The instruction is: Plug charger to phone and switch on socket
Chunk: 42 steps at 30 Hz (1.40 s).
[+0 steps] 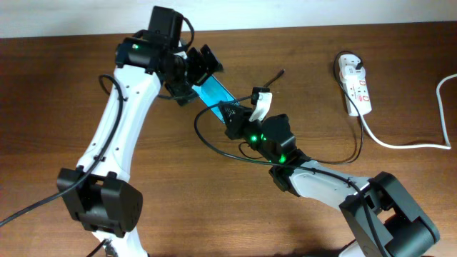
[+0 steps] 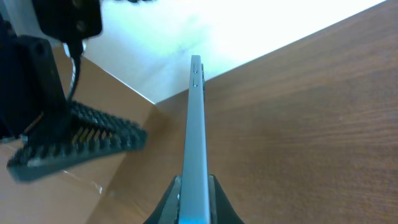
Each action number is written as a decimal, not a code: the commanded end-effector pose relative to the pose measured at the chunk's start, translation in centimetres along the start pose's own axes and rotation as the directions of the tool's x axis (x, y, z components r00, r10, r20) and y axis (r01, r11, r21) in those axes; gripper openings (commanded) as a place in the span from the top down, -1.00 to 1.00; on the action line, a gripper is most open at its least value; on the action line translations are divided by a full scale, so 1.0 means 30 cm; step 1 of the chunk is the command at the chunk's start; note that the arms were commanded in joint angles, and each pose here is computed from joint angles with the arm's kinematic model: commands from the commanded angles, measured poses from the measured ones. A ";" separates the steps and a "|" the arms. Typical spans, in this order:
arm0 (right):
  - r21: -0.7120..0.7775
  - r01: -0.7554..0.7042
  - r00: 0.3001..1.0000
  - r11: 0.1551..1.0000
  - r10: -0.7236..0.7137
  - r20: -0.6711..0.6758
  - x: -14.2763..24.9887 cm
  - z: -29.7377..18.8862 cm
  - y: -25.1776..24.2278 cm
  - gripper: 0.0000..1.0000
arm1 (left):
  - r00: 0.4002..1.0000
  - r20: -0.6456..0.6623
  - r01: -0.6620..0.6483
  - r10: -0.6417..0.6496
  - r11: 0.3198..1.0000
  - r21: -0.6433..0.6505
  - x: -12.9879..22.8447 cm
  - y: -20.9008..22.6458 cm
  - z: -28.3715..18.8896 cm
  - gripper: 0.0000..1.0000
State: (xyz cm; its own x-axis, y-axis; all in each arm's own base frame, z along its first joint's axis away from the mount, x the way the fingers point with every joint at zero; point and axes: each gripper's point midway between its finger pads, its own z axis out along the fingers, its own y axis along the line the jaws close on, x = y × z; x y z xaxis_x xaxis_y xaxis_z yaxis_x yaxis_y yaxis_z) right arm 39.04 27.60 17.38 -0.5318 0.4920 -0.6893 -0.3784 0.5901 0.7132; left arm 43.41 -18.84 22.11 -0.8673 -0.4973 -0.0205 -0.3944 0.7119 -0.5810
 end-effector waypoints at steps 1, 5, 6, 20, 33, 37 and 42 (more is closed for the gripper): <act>-0.047 0.025 1.000 0.999 -0.025 -0.004 -0.031 0.003 0.035 0.92 | 0.992 0.068 -0.105 0.104 0.994 0.010 -0.073 0.016 -0.068 -0.99; -0.092 0.017 0.998 0.996 -0.022 -0.053 -0.052 -0.024 0.042 0.91 | 0.989 0.095 -0.111 0.112 0.994 -0.012 -0.145 0.088 -0.109 -0.98; -0.104 0.004 0.995 0.995 -0.014 -0.099 -0.047 -0.039 0.032 0.91 | 0.990 0.093 -0.107 0.109 0.994 -0.027 -0.160 0.120 -0.122 -0.99; -0.274 -0.132 0.913 0.953 0.009 -0.409 -0.002 -0.190 0.003 0.91 | 0.713 0.217 -0.667 0.667 0.741 -0.082 -0.117 0.047 -0.367 -0.98; -0.241 -0.043 0.942 0.970 -0.042 -0.334 -0.123 -0.297 0.047 0.92 | 0.901 0.270 -0.386 0.341 0.913 0.134 -0.102 0.094 -0.554 -0.98; -0.213 -0.074 0.946 0.974 0.001 -0.325 -0.135 -0.295 0.044 0.92 | 0.959 0.217 -0.222 0.185 0.961 0.164 -0.113 0.137 -0.483 -0.98; -0.189 -0.094 0.948 0.978 0.030 -0.317 -0.143 -0.290 0.034 0.92 | 0.990 0.124 -0.099 0.070 0.963 0.250 -0.116 0.184 -0.334 -0.99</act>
State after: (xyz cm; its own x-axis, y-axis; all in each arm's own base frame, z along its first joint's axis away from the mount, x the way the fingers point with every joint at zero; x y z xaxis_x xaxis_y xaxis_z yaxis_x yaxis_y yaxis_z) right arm 34.06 20.76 20.49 -0.7773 0.2598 -0.5730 -0.4441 0.4187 0.7921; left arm 41.52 -7.47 28.98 -0.8400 -0.4626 -0.2837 -0.1396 0.6894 -0.7108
